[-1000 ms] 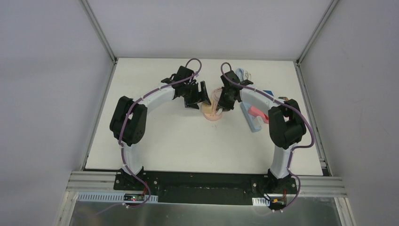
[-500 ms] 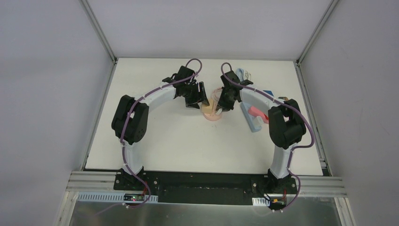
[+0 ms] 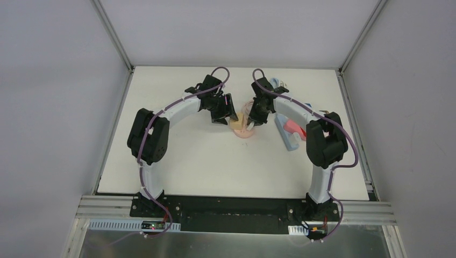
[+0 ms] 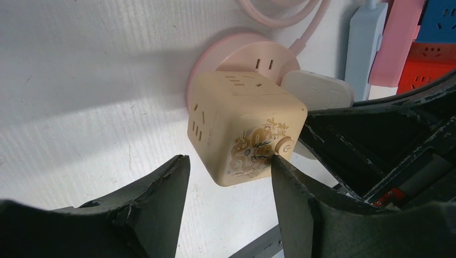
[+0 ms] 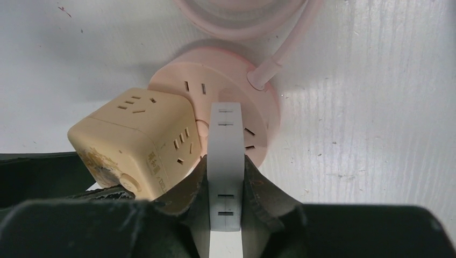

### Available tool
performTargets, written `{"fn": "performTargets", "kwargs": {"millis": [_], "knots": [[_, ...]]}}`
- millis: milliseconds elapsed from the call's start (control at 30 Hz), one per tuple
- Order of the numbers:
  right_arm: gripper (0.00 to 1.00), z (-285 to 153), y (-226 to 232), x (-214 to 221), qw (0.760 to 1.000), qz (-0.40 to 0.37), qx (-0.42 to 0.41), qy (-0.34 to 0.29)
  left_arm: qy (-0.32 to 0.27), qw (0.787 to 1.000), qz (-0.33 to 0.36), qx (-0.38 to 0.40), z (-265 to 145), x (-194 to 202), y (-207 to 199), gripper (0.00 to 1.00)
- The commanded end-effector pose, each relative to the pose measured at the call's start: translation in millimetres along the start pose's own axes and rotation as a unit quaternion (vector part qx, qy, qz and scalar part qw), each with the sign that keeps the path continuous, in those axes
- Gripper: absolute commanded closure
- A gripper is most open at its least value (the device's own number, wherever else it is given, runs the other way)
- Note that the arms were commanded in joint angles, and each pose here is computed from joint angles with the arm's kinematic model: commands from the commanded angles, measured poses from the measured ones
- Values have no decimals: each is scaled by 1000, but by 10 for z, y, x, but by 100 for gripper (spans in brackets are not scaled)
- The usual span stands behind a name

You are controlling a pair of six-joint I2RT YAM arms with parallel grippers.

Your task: Pull the plug off the socket

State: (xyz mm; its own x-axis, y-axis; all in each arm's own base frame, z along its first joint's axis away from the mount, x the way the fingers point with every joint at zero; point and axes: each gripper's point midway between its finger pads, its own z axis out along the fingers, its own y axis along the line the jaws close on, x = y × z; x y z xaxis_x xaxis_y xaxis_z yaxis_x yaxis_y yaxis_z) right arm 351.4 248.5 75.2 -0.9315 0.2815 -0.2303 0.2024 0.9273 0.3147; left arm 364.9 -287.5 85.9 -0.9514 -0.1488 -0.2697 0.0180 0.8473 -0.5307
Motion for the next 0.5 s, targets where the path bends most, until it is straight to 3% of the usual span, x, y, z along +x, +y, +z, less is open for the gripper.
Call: {"fn": "performTargets", "kwargs": {"millis": [0,267,467], "knots": [[100,-471,432,-296,996,21,-76,-46,63,990,-23,-127,148,348,633,43],[100,-374,385,-231,996,19,-82,-29,75,993,-25,-84,197,333,435,41],[100,-66,194,-88,999,-29,34,-14,83,995,8,-48,240,374,212,40]]}}
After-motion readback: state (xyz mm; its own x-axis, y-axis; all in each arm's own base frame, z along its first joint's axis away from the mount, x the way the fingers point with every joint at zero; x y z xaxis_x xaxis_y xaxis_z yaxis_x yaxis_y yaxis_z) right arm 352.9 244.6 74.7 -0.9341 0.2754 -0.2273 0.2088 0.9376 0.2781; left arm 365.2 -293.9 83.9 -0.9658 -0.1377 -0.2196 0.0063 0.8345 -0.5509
